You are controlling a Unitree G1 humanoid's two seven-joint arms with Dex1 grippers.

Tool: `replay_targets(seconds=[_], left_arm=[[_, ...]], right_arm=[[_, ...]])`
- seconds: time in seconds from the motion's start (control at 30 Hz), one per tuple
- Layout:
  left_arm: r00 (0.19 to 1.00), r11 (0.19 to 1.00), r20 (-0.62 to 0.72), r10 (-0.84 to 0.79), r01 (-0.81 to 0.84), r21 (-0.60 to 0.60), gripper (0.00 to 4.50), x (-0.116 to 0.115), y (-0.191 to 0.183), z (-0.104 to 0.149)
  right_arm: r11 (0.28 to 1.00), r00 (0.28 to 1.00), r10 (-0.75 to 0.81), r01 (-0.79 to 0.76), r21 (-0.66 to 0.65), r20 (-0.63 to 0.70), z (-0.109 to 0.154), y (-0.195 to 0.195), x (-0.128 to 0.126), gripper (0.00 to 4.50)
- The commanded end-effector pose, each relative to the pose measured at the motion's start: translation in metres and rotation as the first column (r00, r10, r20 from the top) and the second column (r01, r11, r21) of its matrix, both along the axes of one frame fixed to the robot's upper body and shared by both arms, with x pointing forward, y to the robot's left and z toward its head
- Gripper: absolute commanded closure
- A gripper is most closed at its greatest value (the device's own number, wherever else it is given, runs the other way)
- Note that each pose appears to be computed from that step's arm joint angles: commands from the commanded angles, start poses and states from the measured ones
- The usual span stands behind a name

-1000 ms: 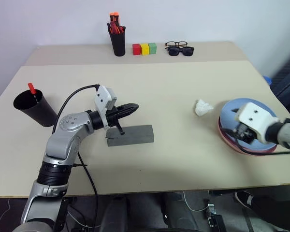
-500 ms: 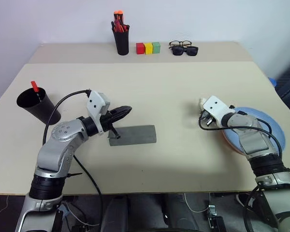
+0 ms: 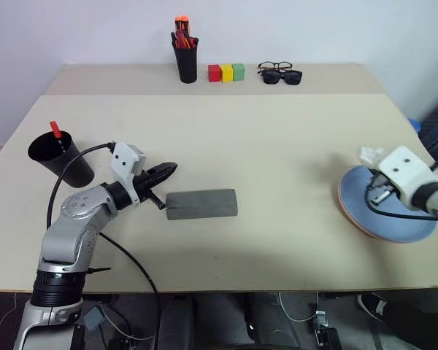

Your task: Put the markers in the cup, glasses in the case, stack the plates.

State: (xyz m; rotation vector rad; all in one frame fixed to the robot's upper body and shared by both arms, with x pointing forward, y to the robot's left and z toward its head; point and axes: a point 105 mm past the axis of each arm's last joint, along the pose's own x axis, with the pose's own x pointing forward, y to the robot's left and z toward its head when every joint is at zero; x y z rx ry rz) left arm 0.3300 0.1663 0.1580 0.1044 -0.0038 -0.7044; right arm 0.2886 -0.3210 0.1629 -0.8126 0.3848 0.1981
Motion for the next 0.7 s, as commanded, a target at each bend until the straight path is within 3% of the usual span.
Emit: replay_targets(seconds=[0.03,0.13,0.33,0.5,0.7], left_arm=[[0.995,0.998,0.072,0.067,-0.067,0.005,4.5,0.002,0.013,0.012],[0.99,0.991,0.078,0.117,-0.121,0.05,4.5,-0.002,0.025,0.007],[0.967,0.962,0.072,0.243,-0.25,0.11,4.5,-0.025,0.062,-0.001],[0.928,0.919,0.063,0.367,-0.372,0.133,4.5,-0.053,0.094,-0.004],[0.888,0.877,0.065,0.455,-0.46,0.142,4.5,-0.072,0.108,-0.007]], right_arm=[[1.0,0.999,0.014,-0.014,0.008,0.04,0.013,0.005,-0.002,2.55],[0.999,0.997,0.034,-0.034,-0.004,0.069,0.015,0.008,0.006,1.01],[0.964,0.971,0.181,-0.207,0.168,0.156,0.025,0.043,0.032,1.01],[0.87,0.927,0.302,-0.364,0.332,0.223,0.035,0.082,0.05,1.01],[0.856,0.916,0.351,-0.399,0.33,0.195,0.022,0.087,0.068,1.01]])
